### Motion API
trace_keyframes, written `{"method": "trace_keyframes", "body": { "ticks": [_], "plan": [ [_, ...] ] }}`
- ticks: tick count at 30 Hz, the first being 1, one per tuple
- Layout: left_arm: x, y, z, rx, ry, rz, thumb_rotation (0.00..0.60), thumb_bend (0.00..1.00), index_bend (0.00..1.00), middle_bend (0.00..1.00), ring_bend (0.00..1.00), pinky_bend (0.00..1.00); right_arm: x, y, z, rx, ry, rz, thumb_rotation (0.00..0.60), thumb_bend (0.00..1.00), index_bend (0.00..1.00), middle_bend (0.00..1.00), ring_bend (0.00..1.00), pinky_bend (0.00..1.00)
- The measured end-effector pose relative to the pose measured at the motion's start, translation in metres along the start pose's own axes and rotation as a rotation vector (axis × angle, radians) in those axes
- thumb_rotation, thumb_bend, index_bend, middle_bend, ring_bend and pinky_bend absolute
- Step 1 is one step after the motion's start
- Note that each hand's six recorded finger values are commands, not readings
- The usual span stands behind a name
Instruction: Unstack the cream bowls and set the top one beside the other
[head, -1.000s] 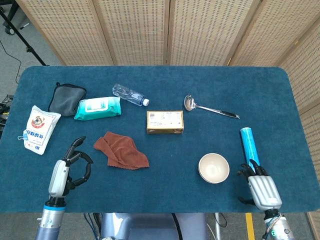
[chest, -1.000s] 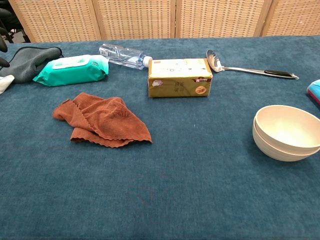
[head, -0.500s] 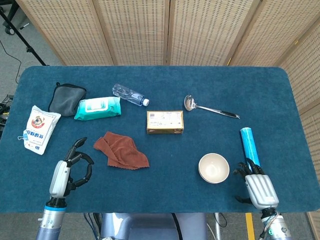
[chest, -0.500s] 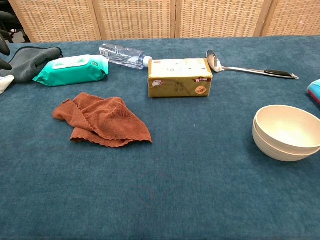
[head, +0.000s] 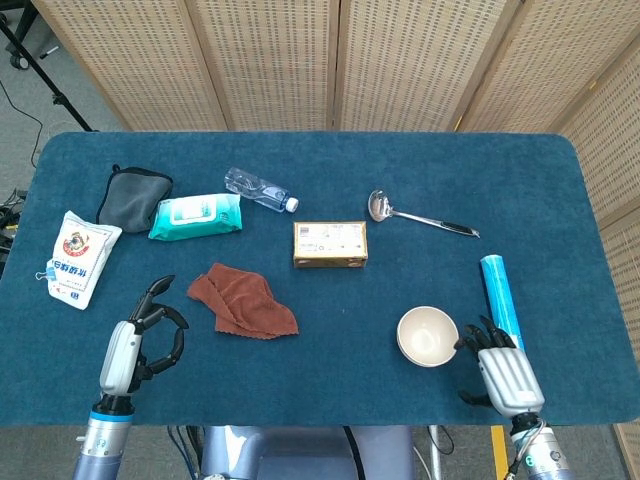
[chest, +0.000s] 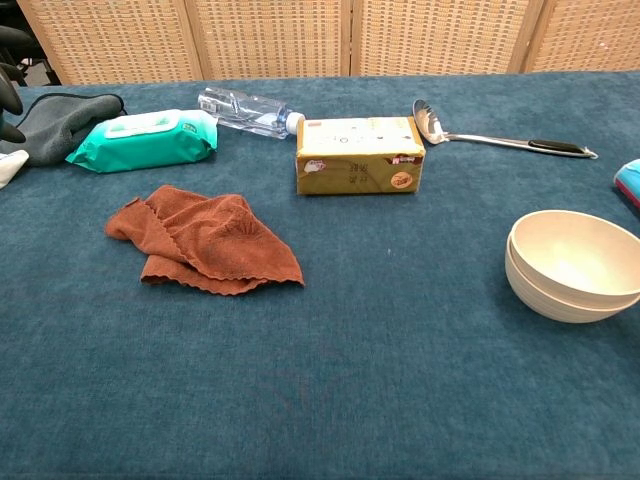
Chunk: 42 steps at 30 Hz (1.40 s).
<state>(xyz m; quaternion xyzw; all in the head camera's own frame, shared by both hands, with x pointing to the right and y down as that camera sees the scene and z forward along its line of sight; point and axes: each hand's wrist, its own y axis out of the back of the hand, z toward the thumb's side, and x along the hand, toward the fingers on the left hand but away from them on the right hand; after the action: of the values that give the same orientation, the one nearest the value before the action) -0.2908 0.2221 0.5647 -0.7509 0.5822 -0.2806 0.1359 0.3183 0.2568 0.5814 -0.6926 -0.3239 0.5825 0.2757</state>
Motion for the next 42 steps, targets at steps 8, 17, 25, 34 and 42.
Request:
{"method": "trace_keyframes", "body": {
  "ticks": [8,17,25,34,42],
  "plan": [
    [0.0,0.001,0.002,-0.008,-0.001,0.0,0.6,0.5,0.56,0.17,0.16,0.35,-0.001,-0.001,0.007,-0.002,0.015,0.004,0.6,0.05,0.34,0.21,0.02,0.16],
    [-0.001,0.0,0.002,-0.012,-0.002,-0.005,0.6,0.5,0.56,0.17,0.16,0.35,-0.003,-0.007,0.015,-0.026,0.029,0.012,0.6,0.05,0.36,0.21,0.03,0.16],
    [-0.002,0.0,0.005,-0.024,-0.005,-0.007,0.6,0.5,0.56,0.17,0.16,0.35,-0.008,-0.017,0.02,-0.051,0.036,0.022,0.6,0.05,0.37,0.21,0.03,0.16],
    [-0.002,0.001,0.006,-0.036,-0.004,-0.008,0.6,0.5,0.56,0.17,0.16,0.35,-0.015,-0.029,0.027,-0.068,0.045,0.032,0.6,0.05,0.38,0.21,0.04,0.17],
    [-0.005,-0.005,0.005,-0.044,0.001,-0.034,0.6,0.5,0.56,0.17,0.16,0.35,-0.024,-0.036,0.031,-0.075,0.051,0.029,0.6,0.05,0.4,0.22,0.04,0.18]
  ]
}}
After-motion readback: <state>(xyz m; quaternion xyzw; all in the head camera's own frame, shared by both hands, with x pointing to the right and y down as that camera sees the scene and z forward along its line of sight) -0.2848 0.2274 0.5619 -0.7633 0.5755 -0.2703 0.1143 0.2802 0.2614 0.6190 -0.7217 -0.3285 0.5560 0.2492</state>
